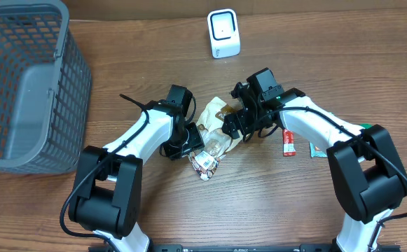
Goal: Scan the item barcode
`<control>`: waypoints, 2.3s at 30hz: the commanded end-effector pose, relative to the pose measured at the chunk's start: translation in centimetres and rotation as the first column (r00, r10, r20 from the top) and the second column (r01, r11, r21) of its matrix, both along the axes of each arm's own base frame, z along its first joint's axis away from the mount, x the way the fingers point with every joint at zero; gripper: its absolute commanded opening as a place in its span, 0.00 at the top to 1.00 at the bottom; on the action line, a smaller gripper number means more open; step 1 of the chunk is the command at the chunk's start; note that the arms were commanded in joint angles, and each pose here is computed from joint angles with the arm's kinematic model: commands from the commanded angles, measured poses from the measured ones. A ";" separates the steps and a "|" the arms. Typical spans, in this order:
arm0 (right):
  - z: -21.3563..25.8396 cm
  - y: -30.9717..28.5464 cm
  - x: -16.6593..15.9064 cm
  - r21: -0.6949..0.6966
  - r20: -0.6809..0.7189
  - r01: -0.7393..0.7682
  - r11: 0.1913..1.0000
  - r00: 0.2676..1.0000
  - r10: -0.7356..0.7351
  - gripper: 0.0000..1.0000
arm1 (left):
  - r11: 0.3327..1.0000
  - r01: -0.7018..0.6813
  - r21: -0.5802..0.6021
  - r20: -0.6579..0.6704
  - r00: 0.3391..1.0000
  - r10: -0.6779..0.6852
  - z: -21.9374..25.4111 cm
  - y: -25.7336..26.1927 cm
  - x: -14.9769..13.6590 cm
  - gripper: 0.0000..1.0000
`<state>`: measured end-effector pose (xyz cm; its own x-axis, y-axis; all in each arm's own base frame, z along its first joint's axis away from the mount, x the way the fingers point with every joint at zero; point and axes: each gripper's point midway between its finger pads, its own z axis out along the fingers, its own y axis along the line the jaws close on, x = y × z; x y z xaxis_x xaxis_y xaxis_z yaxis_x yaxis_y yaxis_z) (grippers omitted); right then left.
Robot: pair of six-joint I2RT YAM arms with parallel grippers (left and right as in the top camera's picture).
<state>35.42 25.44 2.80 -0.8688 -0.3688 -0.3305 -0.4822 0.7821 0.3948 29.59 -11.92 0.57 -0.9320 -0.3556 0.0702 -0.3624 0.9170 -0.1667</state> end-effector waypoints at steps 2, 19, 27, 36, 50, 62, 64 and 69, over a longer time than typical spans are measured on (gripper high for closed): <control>-1.9 0.8 -1.2 0.048 -0.079 -0.031 0.998 0.996 0.035 0.06 | 0.999 -0.011 0.035 -0.028 1.000 0.012 -1.1 0.5 -0.5 0.44; -1.7 4.4 -4.5 0.169 -0.200 -0.074 0.983 0.974 0.108 0.12 | 0.999 -0.007 0.035 -0.026 1.000 0.008 -1.1 0.5 -0.5 0.43; -1.5 6.5 -5.6 0.185 -0.187 -0.104 0.977 0.973 0.139 0.35 | 0.999 -0.007 0.036 -0.024 1.000 0.008 -1.1 0.5 -0.5 0.43; -1.0 5.4 -5.3 0.146 -0.186 -0.082 0.986 0.977 0.108 0.43 | 0.996 0.084 0.034 0.004 0.996 -0.084 -0.8 0.9 0.1 0.33; 3.3 2.7 -0.2 0.007 0.105 0.021 1.000 0.994 -0.021 0.09 | 0.969 0.246 0.033 0.136 0.959 -0.248 -0.4 0.5 2.9 0.53; 2.7 1.0 2.0 -0.080 0.193 0.098 0.992 0.978 -0.082 0.03 | 0.930 0.363 0.051 0.187 0.911 -0.366 -0.2 0.3 3.7 0.57; 2.1 0.7 2.2 -0.091 0.186 0.106 0.990 0.979 -0.088 0.03 | 0.924 0.378 0.055 0.195 0.904 -0.381 -0.2 0.2 3.8 0.57; -0.4 0.1 1.8 -0.104 0.097 0.177 0.979 0.981 -0.167 0.02 | 0.915 0.399 0.060 0.200 0.893 -0.402 -0.2 0.2 3.9 0.57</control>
<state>37.32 26.26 4.39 -0.8522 -0.3029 -0.4267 -0.4339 0.8648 0.2527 33.28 -11.43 0.75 -0.9903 0.0040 -0.1390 0.0298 0.9825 -0.1838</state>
